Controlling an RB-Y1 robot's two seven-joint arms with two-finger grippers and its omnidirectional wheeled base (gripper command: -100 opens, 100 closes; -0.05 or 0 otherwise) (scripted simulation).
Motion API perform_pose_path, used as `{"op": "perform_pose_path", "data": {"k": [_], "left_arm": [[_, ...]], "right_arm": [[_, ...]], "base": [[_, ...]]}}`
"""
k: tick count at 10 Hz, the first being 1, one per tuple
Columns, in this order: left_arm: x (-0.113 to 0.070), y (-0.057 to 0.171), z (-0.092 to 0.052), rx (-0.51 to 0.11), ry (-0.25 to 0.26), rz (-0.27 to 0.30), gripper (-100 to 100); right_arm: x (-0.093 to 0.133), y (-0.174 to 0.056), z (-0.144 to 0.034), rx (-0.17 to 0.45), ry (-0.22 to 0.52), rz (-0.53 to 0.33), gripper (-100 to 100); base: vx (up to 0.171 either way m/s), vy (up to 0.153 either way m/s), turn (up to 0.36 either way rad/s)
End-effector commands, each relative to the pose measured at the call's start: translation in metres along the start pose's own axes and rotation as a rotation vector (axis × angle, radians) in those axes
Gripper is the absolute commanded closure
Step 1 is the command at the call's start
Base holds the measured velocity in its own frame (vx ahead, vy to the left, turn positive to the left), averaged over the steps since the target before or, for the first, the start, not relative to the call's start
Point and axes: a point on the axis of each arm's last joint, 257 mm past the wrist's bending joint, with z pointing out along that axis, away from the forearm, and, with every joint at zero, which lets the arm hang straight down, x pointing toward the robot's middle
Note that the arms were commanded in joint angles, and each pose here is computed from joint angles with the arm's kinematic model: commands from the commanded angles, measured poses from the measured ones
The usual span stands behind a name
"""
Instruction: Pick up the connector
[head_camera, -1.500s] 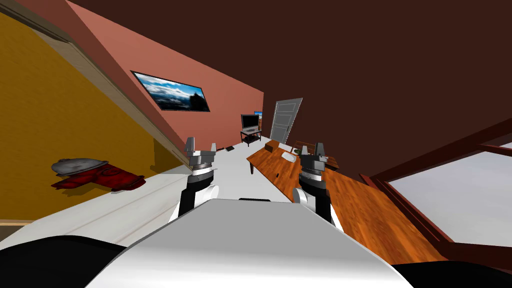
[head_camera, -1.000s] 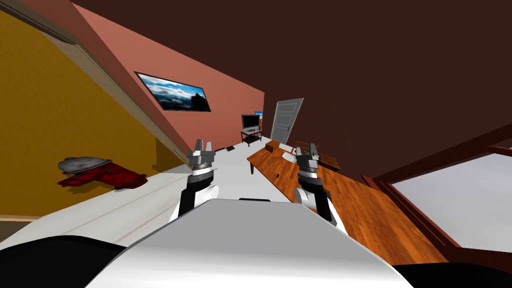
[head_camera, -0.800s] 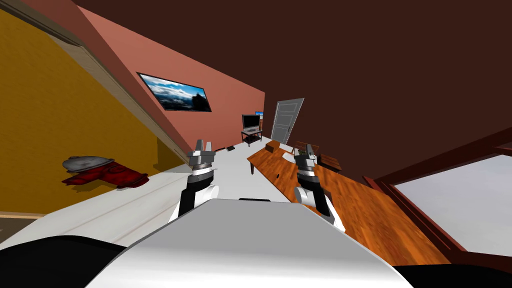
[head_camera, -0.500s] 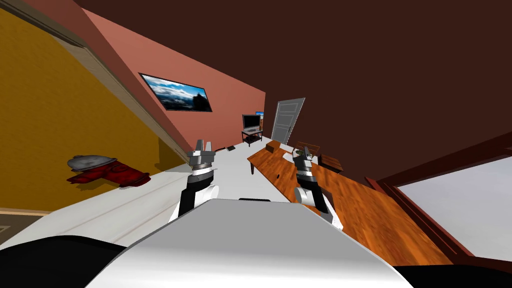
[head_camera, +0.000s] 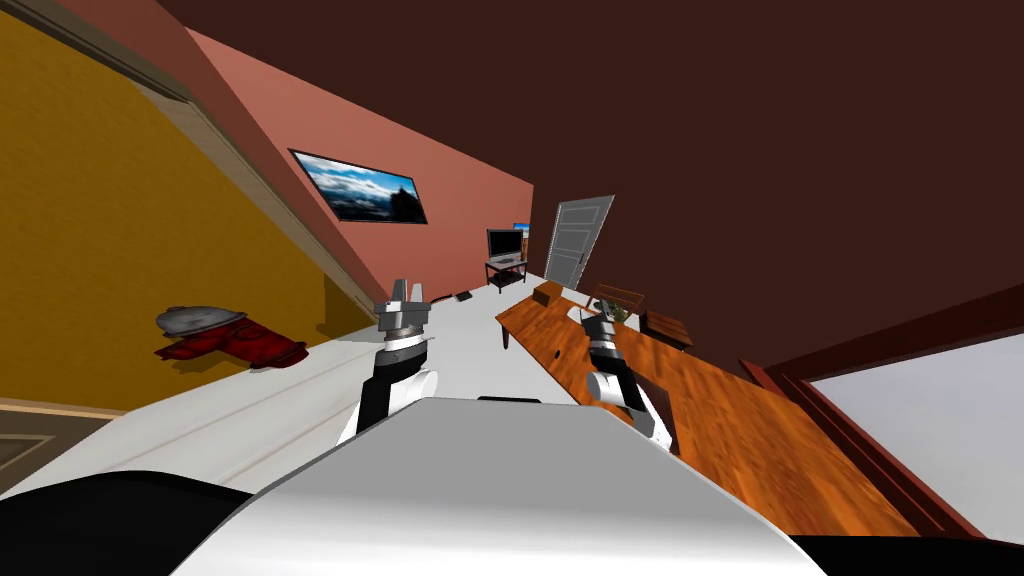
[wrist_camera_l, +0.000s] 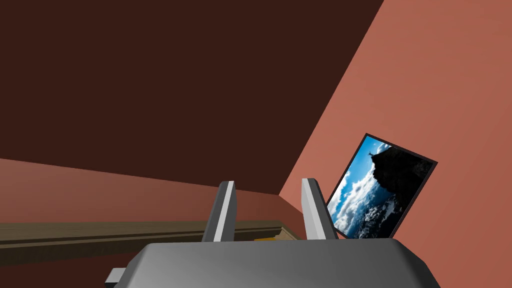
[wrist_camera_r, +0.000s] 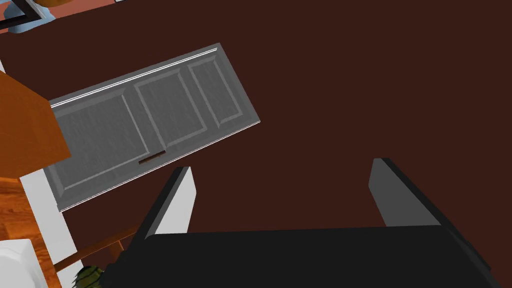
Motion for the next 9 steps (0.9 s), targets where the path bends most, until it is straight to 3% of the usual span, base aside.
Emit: {"op": "perform_pose_path", "data": {"k": [1, 9], "left_arm": [[0.000, 0.000, 0.000, 0.000, 0.000, 0.000, 0], [0.000, 0.000, 0.000, 0.000, 0.000, 0.000, 0]], "right_arm": [[-0.007, -0.016, 0.001, 0.037, -0.019, 0.028, -100], [-0.054, -0.116, -0.010, 0.247, -0.178, 0.285, -100]], "base": [[0.007, -0.012, 0.027], [0.006, -0.010, 0.034]]}}
